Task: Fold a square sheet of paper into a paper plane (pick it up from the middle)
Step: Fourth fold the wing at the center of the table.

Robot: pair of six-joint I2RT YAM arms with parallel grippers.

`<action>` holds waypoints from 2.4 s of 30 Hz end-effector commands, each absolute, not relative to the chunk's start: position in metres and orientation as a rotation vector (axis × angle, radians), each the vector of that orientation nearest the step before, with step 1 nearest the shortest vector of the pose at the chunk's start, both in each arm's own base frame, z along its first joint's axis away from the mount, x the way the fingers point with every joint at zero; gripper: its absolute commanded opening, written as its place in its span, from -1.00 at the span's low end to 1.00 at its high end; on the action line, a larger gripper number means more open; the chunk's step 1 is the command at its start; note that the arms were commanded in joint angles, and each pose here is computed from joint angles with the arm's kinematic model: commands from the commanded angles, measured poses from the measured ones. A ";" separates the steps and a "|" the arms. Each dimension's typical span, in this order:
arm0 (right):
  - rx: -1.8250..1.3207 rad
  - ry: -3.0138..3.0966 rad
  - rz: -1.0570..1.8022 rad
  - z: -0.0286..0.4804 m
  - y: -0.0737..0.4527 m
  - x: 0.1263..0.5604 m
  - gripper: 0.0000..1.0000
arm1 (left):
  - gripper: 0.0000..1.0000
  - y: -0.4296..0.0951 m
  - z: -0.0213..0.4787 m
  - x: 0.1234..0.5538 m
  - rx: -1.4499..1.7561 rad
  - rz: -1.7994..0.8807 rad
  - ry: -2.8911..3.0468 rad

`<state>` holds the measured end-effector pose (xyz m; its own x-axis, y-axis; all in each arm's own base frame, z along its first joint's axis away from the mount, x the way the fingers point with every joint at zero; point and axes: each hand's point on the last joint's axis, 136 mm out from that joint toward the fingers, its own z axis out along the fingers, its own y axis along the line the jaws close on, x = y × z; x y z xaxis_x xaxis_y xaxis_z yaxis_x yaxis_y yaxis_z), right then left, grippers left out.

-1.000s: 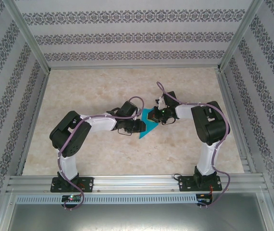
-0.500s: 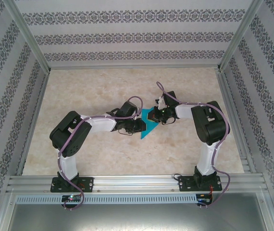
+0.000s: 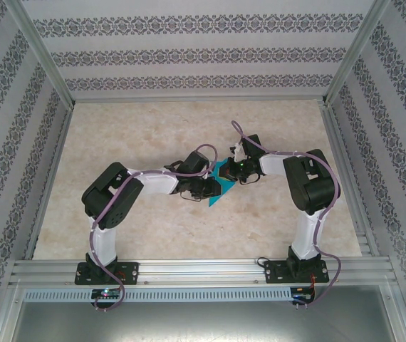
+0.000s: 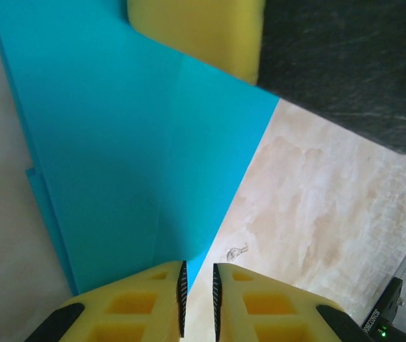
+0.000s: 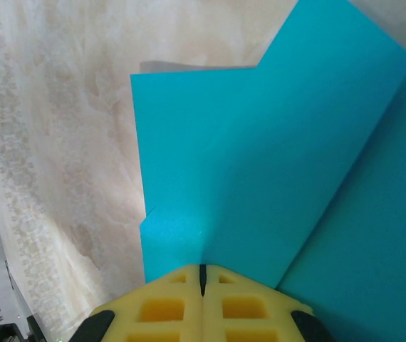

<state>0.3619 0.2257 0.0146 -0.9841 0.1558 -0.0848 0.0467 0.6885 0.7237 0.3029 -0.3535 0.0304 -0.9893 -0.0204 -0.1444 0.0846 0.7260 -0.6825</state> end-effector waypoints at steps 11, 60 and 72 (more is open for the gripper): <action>0.327 2.989 0.933 -0.045 0.193 0.328 -1.00 | -0.58 -0.355 0.011 0.277 -0.073 -1.152 2.844; 0.340 3.029 0.889 -0.051 0.190 0.324 -1.00 | -1.00 -0.347 0.019 0.303 0.006 -0.987 2.847; 0.346 3.029 0.870 -0.050 0.189 0.325 -1.00 | -1.00 -0.322 -0.005 0.242 0.179 -0.852 3.027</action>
